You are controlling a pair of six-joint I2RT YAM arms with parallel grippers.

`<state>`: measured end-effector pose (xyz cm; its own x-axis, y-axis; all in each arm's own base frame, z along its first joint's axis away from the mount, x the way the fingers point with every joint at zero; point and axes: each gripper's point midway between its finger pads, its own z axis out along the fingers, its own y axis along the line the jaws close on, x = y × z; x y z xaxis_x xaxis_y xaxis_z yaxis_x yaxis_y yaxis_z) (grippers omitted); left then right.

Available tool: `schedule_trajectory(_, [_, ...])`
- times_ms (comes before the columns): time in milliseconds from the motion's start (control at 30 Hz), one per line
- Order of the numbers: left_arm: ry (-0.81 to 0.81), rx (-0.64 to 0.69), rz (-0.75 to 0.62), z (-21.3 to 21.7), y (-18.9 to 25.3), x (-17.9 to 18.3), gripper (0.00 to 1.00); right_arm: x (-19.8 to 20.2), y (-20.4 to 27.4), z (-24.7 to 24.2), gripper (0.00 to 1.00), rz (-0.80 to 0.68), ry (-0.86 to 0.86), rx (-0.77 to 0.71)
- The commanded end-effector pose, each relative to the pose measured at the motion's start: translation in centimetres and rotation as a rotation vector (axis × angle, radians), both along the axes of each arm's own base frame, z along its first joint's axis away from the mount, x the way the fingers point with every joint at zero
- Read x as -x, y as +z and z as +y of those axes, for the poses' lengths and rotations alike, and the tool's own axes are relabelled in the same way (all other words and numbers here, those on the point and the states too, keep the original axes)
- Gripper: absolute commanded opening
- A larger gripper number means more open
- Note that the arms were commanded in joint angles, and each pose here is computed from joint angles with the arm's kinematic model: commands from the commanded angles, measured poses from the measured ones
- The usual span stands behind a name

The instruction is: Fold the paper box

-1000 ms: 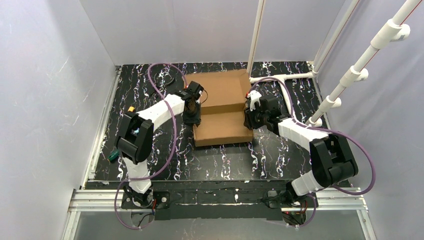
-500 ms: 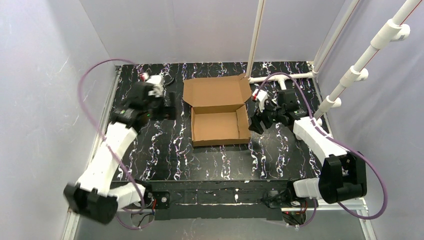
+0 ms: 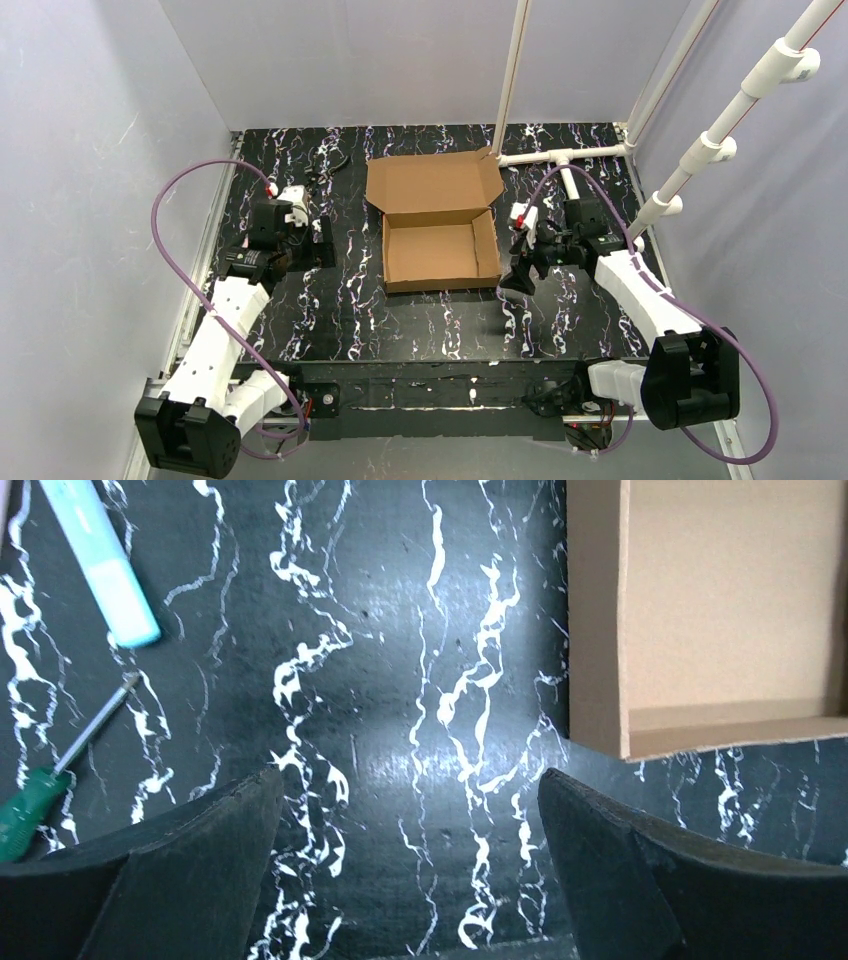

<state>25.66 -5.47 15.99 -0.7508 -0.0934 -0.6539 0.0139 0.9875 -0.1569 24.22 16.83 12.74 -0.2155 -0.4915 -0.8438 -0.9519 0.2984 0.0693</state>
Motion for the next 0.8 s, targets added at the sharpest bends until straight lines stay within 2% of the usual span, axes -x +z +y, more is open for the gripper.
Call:
schedule_trajectory(0, [0.014,-0.086,-0.093,1.6,0.5,-1.4,0.98,-0.4,1.4,-0.4,0.98,-0.02,-0.004,-0.068])
schedule_trajectory(267, [0.044,-0.182,-0.143,3.7,-1.3,0.0,0.98,-0.6,0.5,-1.0,0.98,0.018,-0.03,-0.051])
schedule_trajectory(400, [0.039,-0.165,-0.195,3.5,-1.0,0.1,0.98,-0.7,0.2,-1.2,0.98,0.024,-0.032,-0.041])
schedule_trajectory(767, [0.024,-0.178,-0.13,3.4,-2.3,-0.1,0.98,-1.1,0.9,-2.4,0.98,-0.017,-0.085,-0.046])
